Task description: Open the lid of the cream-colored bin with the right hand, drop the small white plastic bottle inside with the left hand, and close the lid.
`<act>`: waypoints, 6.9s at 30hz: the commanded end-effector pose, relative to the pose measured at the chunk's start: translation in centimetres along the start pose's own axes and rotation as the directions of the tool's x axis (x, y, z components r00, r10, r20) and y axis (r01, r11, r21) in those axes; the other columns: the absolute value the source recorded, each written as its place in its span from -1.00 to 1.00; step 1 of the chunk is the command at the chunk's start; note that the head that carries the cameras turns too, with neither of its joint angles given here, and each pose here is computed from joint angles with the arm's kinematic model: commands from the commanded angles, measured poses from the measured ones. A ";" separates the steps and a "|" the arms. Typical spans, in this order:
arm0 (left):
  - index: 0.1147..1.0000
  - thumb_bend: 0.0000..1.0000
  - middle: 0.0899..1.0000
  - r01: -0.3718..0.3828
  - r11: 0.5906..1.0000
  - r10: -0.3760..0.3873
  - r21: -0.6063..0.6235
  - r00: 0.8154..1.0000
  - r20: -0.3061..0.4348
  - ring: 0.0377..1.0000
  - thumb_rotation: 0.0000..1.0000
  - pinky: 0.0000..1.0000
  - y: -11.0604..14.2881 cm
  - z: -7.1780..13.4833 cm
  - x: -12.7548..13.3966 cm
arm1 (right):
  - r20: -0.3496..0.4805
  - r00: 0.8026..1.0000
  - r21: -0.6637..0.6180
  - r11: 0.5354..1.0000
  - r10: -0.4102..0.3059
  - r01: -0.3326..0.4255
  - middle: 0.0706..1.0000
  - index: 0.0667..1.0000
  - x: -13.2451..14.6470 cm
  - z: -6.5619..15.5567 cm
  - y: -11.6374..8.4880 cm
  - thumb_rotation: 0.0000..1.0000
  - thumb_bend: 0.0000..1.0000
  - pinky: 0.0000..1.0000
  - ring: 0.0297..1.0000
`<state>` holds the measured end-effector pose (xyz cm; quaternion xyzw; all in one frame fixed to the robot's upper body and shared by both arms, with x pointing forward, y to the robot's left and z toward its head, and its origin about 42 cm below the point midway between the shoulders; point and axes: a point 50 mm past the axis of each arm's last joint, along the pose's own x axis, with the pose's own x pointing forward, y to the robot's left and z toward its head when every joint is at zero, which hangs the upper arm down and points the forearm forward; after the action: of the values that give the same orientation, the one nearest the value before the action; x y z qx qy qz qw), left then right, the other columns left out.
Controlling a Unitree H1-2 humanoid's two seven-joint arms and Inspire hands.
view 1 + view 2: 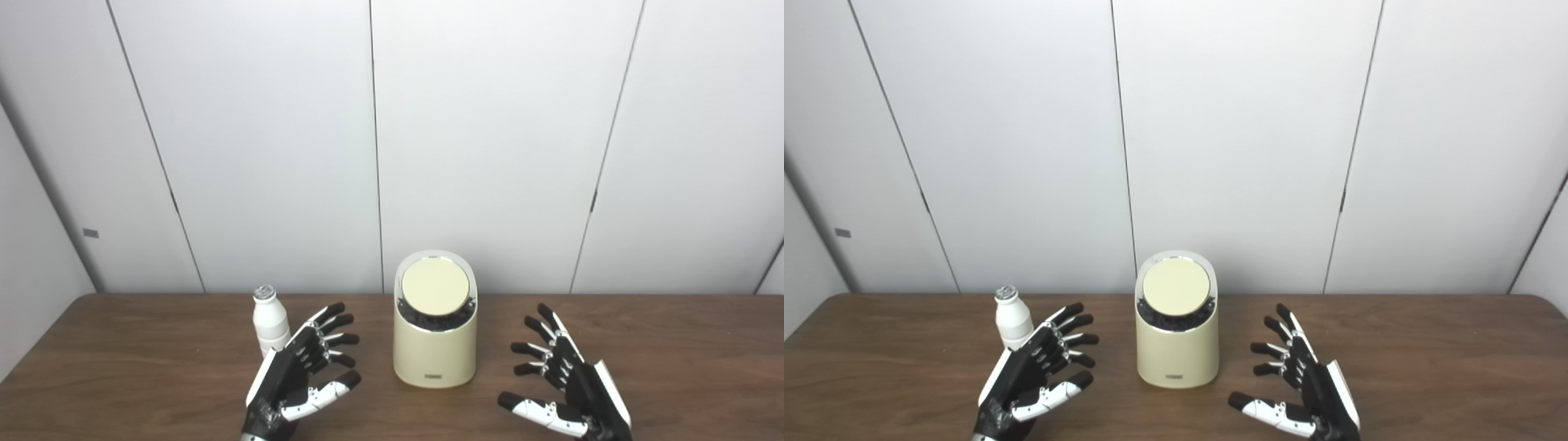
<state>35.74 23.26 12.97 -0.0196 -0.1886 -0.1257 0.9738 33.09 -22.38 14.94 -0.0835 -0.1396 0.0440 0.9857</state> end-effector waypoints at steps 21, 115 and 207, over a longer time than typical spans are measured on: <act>0.76 0.37 0.66 0.001 1.000 0.000 -0.008 1.000 0.019 0.46 -0.77 0.17 0.1 -0.3 0.4 | 0.072 0.997 -0.028 1.000 0.005 -0.003 0.80 0.90 1.9 1.9 0.8 -0.43 0.45 0.20 0.49; 0.74 0.37 0.65 0.016 1.000 -0.015 -0.021 1.000 0.026 0.46 -0.76 0.17 -0.5 0.4 1.0 | -0.036 0.993 -0.725 0.681 0.110 -0.102 0.87 0.83 16.2 11.8 4.3 -0.56 0.68 0.31 0.70; 0.79 0.46 0.69 -0.465 0.714 0.523 0.523 0.851 0.042 0.64 -0.79 0.52 5.6 2.8 1.3 | -0.063 0.980 -0.115 0.976 -0.190 0.182 0.68 0.67 1.2 5.7 -2.1 -1.00 0.45 0.38 0.56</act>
<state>36.19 28.54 14.00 0.1881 -0.1085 0.1859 0.9583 32.42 -23.87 18.92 -0.1261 -0.0739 -0.0601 0.9874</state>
